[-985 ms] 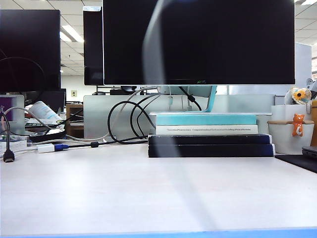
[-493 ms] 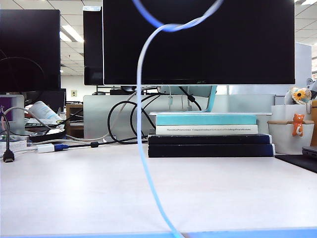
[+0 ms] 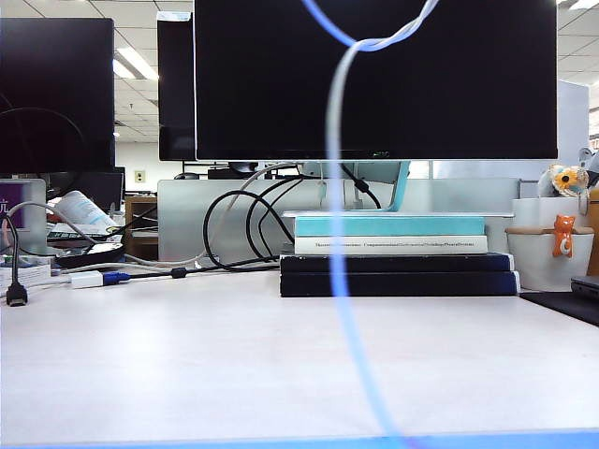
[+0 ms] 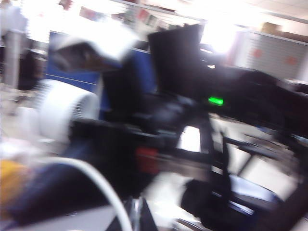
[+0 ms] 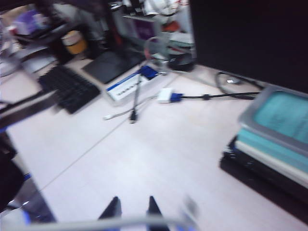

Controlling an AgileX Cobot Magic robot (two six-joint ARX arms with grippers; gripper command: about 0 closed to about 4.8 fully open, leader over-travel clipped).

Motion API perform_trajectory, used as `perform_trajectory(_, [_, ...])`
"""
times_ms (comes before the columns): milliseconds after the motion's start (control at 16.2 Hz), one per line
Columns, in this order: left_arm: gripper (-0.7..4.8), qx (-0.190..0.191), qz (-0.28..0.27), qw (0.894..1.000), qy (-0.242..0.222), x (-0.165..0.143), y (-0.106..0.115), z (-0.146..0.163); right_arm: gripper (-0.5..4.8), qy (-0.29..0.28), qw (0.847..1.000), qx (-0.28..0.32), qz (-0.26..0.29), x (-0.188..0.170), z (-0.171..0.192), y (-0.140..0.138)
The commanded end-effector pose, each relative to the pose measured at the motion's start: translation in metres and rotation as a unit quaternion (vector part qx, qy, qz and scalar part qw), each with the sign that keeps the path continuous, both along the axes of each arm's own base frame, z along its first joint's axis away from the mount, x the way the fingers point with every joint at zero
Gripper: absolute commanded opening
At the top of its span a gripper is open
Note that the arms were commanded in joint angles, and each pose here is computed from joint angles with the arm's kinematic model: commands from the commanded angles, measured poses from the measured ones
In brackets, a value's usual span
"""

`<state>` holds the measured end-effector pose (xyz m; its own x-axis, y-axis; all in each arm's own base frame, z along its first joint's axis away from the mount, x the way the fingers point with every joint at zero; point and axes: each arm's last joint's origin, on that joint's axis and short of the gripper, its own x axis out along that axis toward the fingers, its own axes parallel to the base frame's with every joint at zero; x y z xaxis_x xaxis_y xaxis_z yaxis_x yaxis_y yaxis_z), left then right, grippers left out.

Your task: Unfold the white charging cable into a straight cable.

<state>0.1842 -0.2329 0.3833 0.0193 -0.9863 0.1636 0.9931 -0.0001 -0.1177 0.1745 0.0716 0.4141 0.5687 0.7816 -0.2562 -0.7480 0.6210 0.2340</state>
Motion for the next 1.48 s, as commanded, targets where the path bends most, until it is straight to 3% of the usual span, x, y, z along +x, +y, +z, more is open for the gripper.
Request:
perform_trajectory(62, [0.20, -0.013, -0.047, 0.999, -0.013, -0.007, 0.000, 0.006, 0.77, -0.015, 0.999, -0.008, -0.028, 0.003, 0.002, -0.001])
perform_trajectory(616, [0.20, -0.031, -0.082, 0.996, -0.010, -0.015, -0.004, 0.011, 0.77, -0.031, 0.999, -0.005, -0.032, 0.004, 0.004, -0.001])
perform_trajectory(739, [0.20, -0.034, -0.111, 0.993, -0.024, -0.017, -0.003, 0.013, 0.77, -0.031, 0.999, -0.006, -0.032, 0.004, 0.004, -0.001])
perform_trajectory(800, [0.20, -0.033, -0.144, 0.989, -0.013, -0.019, -0.002, 0.014, 0.60, -0.031, 0.999, -0.006, -0.032, 0.004, 0.004, -0.001])
perform_trajectory(862, [0.20, -0.028, -0.164, 0.986, -0.009, -0.020, -0.001, 0.015, 0.01, -0.033, 0.999, -0.010, -0.030, 0.005, 0.004, 0.000])
perform_trajectory(985, [0.26, -0.008, -0.183, 0.983, 0.014, -0.020, -0.002, 0.011, -0.06, -0.036, 0.999, -0.014, -0.029, 0.005, 0.003, 0.000])
perform_trajectory(1047, [0.68, -0.005, -0.183, 0.983, 0.016, -0.020, -0.002, 0.010, -0.06, -0.034, 0.999, -0.014, -0.029, 0.005, 0.003, 0.000])
perform_trajectory(1108, [4.57, -0.009, -0.169, 0.985, 0.019, -0.019, -0.002, 0.010, -0.06, -0.032, 0.999, -0.016, -0.033, 0.005, 0.002, -0.001])
perform_trajectory(1231, [4.79, -0.010, -0.086, 0.995, 0.055, -0.009, 0.001, 0.008, -0.06, -0.031, 0.999, -0.016, -0.031, 0.004, 0.002, -0.001])
perform_trajectory(1293, [4.79, 0.016, 0.038, 0.995, 0.088, 0.011, 0.009, -0.003, -0.06, -0.024, 1.000, -0.005, -0.003, -0.001, 0.004, -0.001])
perform_trajectory(1354, [4.79, 0.052, 0.122, 0.986, 0.100, 0.023, 0.015, -0.014, -0.06, -0.024, 0.999, 0.011, 0.023, -0.008, 0.007, -0.001])
perform_trajectory(1478, [4.79, 0.084, 0.153, 0.978, 0.110, 0.034, 0.019, -0.026, -0.06, -0.026, 0.997, 0.040, 0.061, -0.016, 0.013, -0.002])
